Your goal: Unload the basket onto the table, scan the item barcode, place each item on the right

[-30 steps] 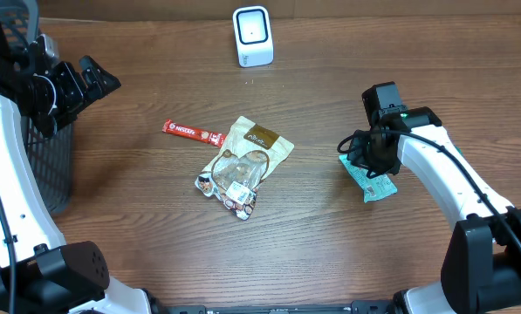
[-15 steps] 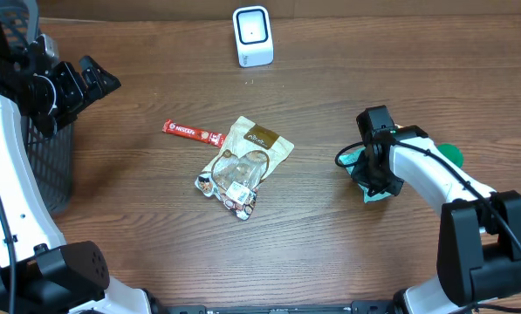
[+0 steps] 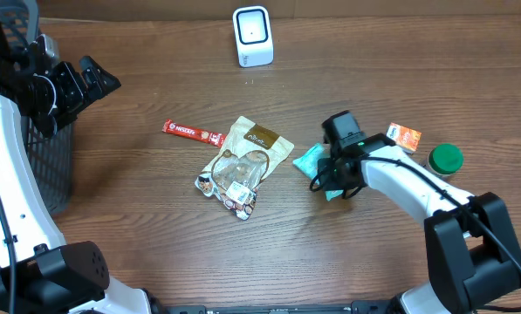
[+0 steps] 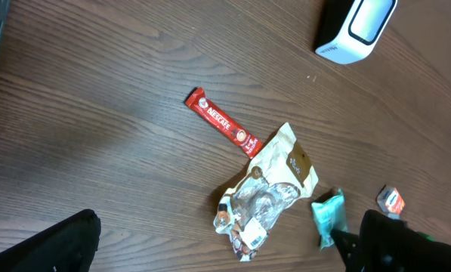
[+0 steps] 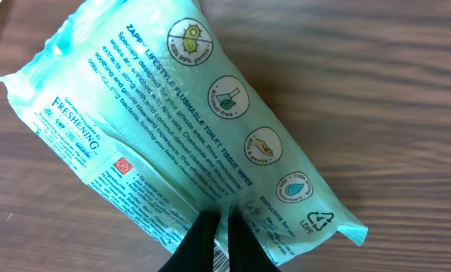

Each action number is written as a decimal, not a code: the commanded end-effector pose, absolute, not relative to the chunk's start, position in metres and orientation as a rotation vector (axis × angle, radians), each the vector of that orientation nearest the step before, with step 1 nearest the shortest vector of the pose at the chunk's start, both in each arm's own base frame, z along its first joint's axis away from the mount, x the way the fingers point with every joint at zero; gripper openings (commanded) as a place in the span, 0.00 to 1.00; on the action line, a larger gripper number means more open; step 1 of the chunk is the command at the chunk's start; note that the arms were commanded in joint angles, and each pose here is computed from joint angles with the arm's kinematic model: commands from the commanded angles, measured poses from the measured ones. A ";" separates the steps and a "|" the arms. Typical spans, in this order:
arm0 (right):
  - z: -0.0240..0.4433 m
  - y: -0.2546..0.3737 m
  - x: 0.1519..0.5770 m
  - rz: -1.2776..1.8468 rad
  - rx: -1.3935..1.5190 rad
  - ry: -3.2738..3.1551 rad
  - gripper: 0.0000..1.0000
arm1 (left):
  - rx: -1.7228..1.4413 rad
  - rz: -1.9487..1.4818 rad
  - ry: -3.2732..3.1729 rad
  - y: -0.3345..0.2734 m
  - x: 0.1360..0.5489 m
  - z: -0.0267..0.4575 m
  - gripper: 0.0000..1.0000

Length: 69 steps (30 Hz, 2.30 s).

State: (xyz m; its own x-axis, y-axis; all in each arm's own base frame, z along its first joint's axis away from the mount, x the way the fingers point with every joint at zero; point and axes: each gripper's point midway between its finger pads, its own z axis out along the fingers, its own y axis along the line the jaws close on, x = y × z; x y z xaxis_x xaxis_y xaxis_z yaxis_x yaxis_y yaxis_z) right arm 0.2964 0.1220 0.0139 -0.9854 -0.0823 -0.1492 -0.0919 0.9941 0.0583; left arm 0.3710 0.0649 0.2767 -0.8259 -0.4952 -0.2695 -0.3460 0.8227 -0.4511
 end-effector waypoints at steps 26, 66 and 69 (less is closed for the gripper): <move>0.018 0.150 0.242 0.402 0.893 3.140 0.08 | -0.633 -0.553 2.631 0.062 0.372 0.276 1.00; 0.056 0.080 0.308 0.118 0.606 2.990 0.11 | -0.633 -0.553 2.631 0.063 0.372 0.276 1.00; 0.051 0.082 0.310 0.138 0.602 2.981 0.11 | -0.633 -0.553 2.631 0.063 0.372 0.276 1.00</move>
State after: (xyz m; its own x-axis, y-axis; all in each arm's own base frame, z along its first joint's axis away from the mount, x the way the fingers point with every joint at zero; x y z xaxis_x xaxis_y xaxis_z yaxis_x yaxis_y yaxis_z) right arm 0.3096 0.0746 0.0530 -0.9121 0.4000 -0.0899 0.3949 0.9161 0.0701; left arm 0.3710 0.0649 0.2767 -0.8259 -0.4952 -0.2695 -0.3460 0.8227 -0.4511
